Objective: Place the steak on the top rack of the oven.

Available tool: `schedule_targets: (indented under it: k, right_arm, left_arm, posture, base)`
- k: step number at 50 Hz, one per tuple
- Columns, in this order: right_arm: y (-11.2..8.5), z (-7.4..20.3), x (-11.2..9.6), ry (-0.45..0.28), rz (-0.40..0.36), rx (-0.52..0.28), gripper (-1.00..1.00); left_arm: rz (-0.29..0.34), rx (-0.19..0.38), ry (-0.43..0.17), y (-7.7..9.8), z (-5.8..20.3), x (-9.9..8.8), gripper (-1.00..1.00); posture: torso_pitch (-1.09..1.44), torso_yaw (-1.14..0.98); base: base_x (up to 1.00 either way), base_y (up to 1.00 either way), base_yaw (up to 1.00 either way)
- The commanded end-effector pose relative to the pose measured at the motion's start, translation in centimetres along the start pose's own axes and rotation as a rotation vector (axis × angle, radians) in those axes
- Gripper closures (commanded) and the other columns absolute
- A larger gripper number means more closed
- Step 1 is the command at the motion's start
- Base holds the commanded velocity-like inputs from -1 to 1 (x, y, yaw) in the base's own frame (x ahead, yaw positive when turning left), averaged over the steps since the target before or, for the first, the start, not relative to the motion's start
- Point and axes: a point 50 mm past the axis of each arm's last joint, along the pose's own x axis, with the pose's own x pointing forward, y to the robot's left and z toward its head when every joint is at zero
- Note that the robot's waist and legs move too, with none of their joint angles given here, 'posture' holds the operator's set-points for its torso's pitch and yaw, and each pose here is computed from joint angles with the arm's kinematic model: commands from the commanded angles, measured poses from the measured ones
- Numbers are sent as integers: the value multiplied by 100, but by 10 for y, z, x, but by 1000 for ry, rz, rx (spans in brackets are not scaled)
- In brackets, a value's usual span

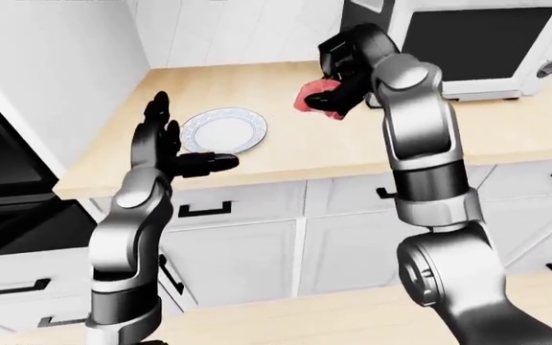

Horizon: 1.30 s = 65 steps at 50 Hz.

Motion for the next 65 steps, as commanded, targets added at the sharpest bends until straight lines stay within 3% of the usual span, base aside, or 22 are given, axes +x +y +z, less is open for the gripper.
schedule_targets:
  k: [1, 22, 65]
  right_arm:
    - [-5, 24, -6, -93, -27, -20, 100]
    - [-8, 24, -7, -97, -46, -25, 100]
    - [-4, 18, -7, -90, -38, -28, 100]
  left_arm:
    - [25, 0, -91, 6, 20, -1, -100]
    - [23, -1, -91, 5, 19, 0, -100]
    - [23, 2, -92, 6, 20, 1, -100]
  posture:
    - [0, 0]
    - [0, 0]
    - [0, 0]
  base:
    - [0, -31, 0]
    - [0, -3, 2]
    - [0, 0, 99]
